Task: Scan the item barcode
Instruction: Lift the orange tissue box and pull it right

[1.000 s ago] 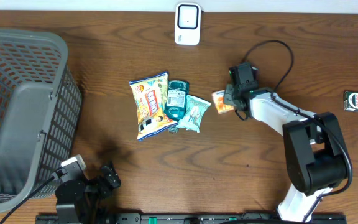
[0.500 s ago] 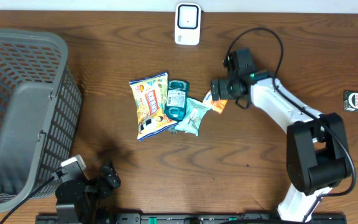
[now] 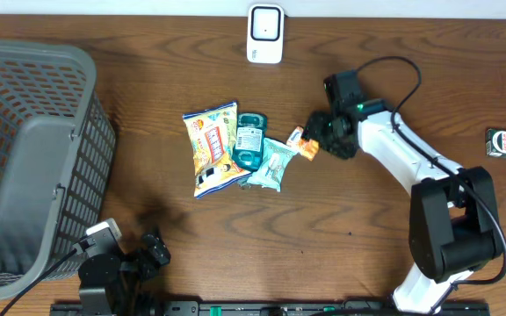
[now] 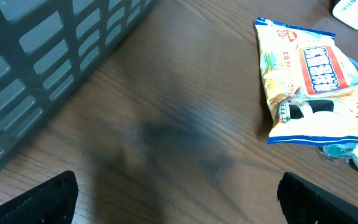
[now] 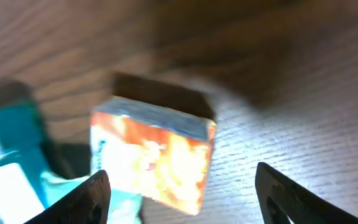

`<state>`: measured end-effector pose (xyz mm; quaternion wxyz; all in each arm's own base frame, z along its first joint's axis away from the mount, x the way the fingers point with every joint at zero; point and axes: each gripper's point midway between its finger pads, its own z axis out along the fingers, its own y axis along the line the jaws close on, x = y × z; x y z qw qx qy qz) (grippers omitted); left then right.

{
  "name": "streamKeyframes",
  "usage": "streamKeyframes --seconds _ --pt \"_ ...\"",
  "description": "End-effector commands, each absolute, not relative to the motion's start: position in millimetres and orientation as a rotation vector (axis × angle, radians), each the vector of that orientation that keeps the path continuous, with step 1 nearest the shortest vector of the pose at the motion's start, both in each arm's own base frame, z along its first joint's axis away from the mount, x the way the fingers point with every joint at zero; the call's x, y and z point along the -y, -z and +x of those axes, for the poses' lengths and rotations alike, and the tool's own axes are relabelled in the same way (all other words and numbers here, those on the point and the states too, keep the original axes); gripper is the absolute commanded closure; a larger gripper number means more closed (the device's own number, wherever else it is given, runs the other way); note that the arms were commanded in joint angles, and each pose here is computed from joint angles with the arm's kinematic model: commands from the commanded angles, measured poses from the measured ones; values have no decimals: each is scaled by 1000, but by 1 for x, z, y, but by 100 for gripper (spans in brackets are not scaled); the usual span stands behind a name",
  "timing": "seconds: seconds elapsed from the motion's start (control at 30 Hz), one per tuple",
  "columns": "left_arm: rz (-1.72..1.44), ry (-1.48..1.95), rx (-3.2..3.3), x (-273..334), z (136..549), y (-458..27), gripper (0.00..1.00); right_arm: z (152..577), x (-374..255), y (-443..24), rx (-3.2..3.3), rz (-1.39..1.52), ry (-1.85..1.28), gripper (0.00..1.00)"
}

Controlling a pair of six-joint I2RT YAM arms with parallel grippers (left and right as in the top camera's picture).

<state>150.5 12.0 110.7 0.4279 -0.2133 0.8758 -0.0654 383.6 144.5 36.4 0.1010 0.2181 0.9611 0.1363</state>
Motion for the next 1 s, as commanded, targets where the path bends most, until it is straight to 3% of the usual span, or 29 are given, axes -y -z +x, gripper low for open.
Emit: streamKeyframes --seconds 0.0,0.37,0.67,0.77,0.97 --pt "-534 175 -2189 -11 149 -112 2 376 -140 -21 -2835 756 -404 31" --pt "-534 175 -2189 -11 149 -112 2 380 -136 9 -2731 756 -439 39" --pt "-535 175 -2189 -11 149 -112 2 364 -139 33 -2814 758 -387 76" --pt "-535 175 -2189 -11 149 -112 2 352 -138 40 -2871 774 -379 99" --pt "-534 175 -2189 -11 149 -112 2 337 -150 11 -2949 720 -632 99"
